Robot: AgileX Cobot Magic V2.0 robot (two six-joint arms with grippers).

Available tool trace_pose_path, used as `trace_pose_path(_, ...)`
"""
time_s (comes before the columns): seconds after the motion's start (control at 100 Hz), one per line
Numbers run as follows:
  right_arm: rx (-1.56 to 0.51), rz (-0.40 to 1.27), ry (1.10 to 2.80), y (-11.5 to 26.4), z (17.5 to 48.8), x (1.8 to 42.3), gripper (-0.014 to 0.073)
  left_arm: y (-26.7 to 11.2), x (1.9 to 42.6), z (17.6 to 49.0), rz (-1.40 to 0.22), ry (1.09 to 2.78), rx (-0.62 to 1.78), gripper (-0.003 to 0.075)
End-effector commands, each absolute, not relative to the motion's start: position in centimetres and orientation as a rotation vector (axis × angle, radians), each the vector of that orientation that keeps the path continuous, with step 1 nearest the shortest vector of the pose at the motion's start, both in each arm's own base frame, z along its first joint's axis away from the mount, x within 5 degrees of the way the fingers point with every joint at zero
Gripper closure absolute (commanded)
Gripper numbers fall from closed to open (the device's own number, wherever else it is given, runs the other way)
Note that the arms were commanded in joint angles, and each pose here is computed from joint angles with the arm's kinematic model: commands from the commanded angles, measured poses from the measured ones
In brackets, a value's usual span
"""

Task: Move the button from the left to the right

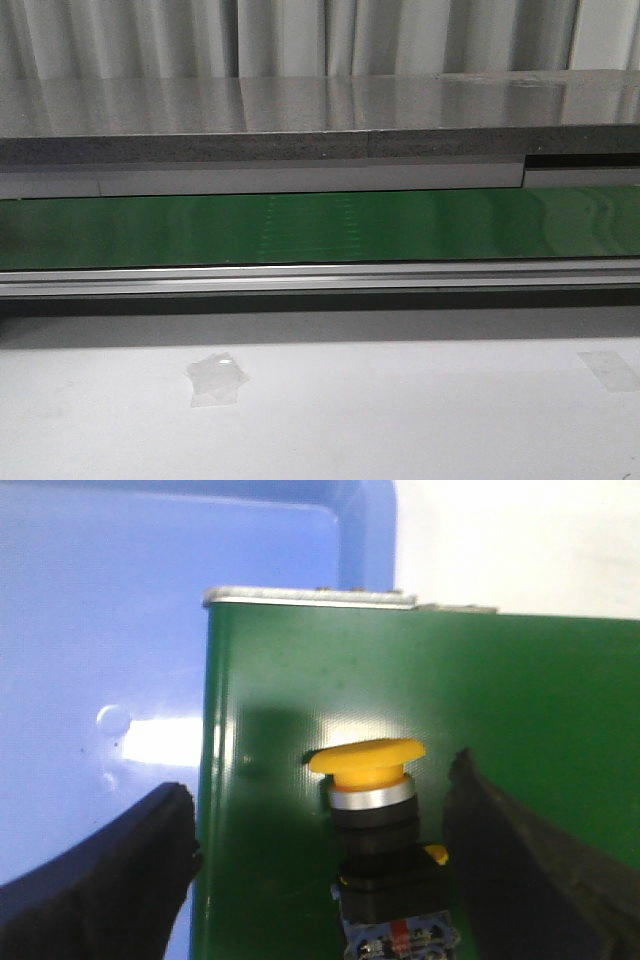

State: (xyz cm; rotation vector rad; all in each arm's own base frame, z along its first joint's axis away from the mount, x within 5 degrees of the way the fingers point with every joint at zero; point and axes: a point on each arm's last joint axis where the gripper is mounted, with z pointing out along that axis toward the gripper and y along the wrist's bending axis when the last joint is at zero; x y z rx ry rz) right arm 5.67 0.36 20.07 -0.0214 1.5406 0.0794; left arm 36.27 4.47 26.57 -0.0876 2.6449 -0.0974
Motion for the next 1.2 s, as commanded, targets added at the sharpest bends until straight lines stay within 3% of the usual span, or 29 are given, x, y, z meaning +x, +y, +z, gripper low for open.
trace_pose_path(0.0,-0.028,0.078,1.428,0.4,21.4,5.4,0.0663,3.9,35.5,31.2,-0.113,2.464,-0.077,0.0215)
trace_pose_path(0.25,-0.028,0.078,1.428,0.4,21.4,5.4,0.0663,2.5,32.5,35.7,-0.084,2.225,-0.039,0.0215)
trace_pose_path(0.41,-0.028,0.078,1.428,0.4,21.4,5.4,0.0663,0.0,29.4,36.3,-0.096,2.118,0.039,0.0215)
trace_pose_path(0.58,-0.028,0.078,1.428,0.4,21.4,5.4,0.0663,-1.6,25.8,36.1,-0.096,2.001,0.099,0.0217)
trace_pose_path(1.19,-0.028,0.078,1.428,0.4,21.4,5.4,0.0663,-0.7,12.1,31.9,-0.048,1.652,0.048,0.0217)
